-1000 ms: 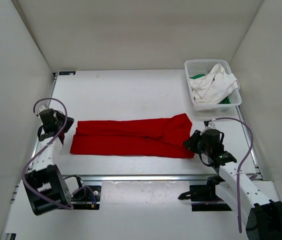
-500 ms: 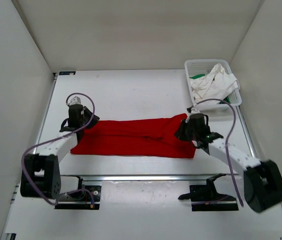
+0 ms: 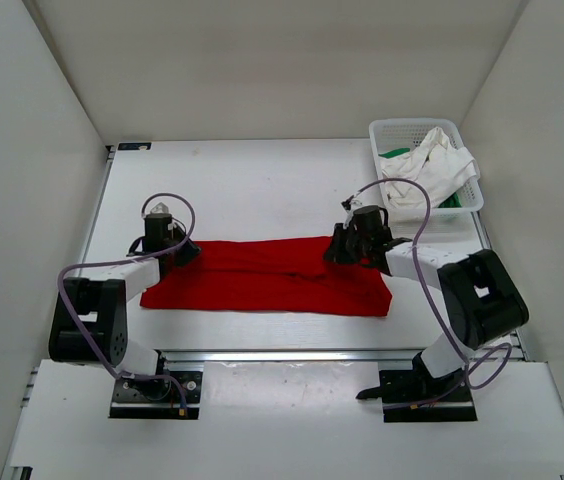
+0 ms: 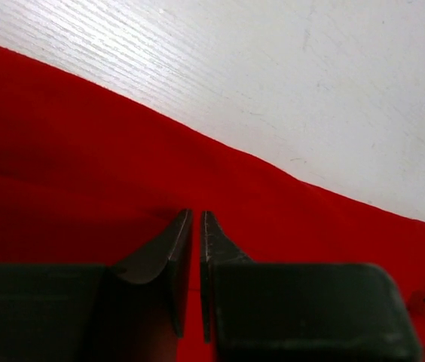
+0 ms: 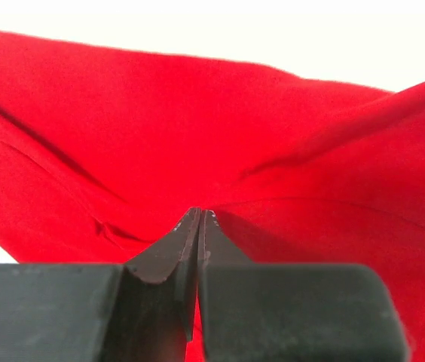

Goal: Fold and stack the t-shirts
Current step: Fold the other side of the tshirt into a rectangle

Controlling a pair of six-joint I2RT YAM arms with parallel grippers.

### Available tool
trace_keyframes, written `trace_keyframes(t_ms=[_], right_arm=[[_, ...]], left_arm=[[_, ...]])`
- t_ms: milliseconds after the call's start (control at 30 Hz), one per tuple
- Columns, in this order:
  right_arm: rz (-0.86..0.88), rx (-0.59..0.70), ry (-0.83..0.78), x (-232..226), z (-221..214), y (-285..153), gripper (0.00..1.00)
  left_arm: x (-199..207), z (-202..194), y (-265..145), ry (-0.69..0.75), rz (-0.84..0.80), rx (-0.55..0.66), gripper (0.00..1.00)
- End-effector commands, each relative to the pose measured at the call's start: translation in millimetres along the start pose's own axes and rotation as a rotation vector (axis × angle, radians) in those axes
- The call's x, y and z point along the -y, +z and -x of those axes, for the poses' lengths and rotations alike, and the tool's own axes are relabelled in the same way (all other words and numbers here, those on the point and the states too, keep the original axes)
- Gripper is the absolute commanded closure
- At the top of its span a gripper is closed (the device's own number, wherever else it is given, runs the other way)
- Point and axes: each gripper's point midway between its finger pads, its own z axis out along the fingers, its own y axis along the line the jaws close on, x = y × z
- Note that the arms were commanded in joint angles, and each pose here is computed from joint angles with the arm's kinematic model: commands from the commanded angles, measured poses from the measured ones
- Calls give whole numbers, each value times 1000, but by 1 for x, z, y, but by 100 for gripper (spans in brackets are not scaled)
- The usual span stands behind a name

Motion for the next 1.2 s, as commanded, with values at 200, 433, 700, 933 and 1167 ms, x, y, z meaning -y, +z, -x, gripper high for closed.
trace_keyframes(t_ms=[200, 433, 700, 933, 1167], right_arm=[[74, -72, -57, -15, -23, 1, 100], [114, -177, -114, -38, -76, -23, 100], [209, -260, -213, -84, -99, -45, 100], [80, -79, -224, -73, -40, -54, 90], [9, -150, -227, -52, -60, -43, 76]], left_arm=[[1, -9, -2, 22, -19, -11, 81], [4, -4, -7, 20, -34, 11, 80], [22, 14, -19, 9, -93, 46, 80], [38, 30, -30, 51, -116, 90, 78], [54, -2, -31, 96, -163, 47, 78]])
